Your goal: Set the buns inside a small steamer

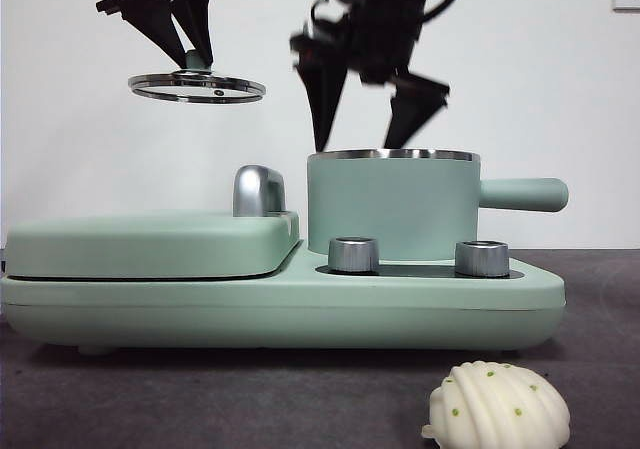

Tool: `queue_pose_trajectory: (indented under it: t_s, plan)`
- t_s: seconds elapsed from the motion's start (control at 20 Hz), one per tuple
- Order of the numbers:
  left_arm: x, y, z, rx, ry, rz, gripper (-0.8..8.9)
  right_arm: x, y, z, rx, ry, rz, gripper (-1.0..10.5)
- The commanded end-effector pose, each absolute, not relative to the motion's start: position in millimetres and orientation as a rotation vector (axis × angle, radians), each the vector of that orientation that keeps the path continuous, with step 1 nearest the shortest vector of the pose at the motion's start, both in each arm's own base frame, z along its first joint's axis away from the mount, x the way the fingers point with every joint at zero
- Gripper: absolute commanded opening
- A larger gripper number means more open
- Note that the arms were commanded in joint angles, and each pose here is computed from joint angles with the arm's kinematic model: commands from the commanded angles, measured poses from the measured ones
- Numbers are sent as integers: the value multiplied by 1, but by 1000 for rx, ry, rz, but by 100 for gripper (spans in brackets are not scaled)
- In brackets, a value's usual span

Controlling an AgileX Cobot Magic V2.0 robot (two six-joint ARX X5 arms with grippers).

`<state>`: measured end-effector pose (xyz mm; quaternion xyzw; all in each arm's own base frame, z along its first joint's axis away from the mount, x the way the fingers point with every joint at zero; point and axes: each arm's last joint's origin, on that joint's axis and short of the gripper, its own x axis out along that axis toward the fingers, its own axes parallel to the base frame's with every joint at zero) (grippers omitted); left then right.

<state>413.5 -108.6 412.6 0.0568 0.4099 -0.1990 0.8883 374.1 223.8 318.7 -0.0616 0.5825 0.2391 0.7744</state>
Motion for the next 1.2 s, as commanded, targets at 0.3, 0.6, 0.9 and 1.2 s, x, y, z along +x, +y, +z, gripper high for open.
queue_pose_trajectory:
  t_s: [0.3,0.6,0.9,1.2]
  plan:
    - [416,-110,420,93,789,-412,58,334,207,396,-102,1109,554,404]
    - [414,-115,420,95,790,-422,58,251,180,416,-146,1128,603,403]
    - [411,-125,420,97,794,-441,58,170,163,371,-319,1256,623,403]
    - [410,-129,419,101,796,-451,58,129,174,294,-276,1286,670,403]
